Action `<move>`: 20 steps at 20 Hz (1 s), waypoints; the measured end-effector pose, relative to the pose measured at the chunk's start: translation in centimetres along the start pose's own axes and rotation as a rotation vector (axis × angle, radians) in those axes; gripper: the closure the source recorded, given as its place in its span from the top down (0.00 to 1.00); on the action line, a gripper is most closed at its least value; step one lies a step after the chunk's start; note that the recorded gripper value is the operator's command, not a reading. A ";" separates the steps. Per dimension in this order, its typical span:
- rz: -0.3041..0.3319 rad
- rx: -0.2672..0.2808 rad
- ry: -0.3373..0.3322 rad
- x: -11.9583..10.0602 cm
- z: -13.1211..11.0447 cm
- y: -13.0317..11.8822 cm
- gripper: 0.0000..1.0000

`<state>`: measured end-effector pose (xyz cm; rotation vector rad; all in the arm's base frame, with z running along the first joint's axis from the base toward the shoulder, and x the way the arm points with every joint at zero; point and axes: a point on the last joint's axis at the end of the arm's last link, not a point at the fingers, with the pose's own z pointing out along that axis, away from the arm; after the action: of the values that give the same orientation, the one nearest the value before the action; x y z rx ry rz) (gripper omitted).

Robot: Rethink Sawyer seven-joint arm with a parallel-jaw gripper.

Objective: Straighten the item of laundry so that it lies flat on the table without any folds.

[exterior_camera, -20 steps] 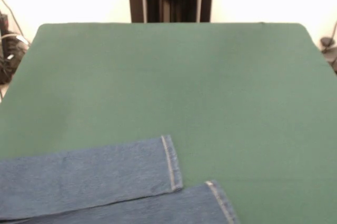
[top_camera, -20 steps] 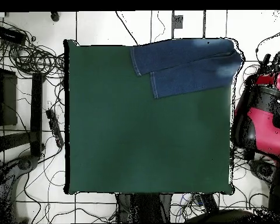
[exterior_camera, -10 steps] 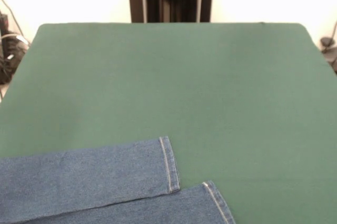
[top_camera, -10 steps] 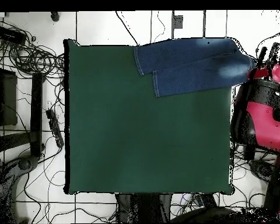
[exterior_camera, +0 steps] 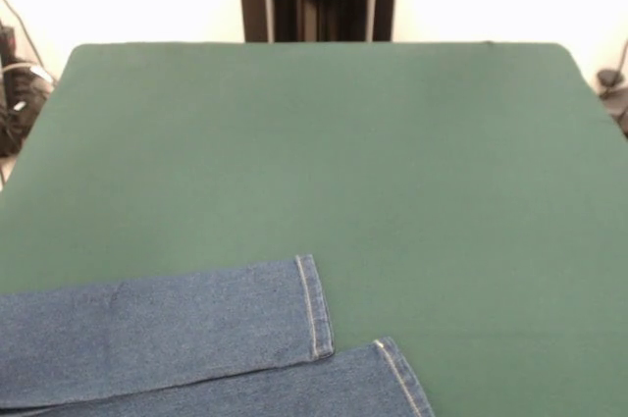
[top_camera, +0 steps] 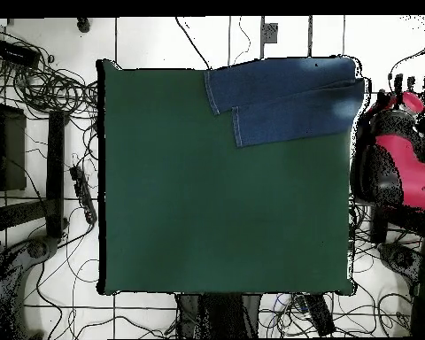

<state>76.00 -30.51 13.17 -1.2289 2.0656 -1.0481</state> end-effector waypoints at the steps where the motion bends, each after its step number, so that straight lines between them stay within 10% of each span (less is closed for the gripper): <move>1: 0.020 -0.052 0.020 -0.3 0.0 0.2 1.00; 6: 0.102 -0.248 0.065 -3.1 -0.5 0.6 1.00; 20: 0.049 -0.234 -0.007 -13.3 -1.2 -1.9 1.00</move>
<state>82.13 -18.87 15.98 -1.2825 2.2504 -0.7952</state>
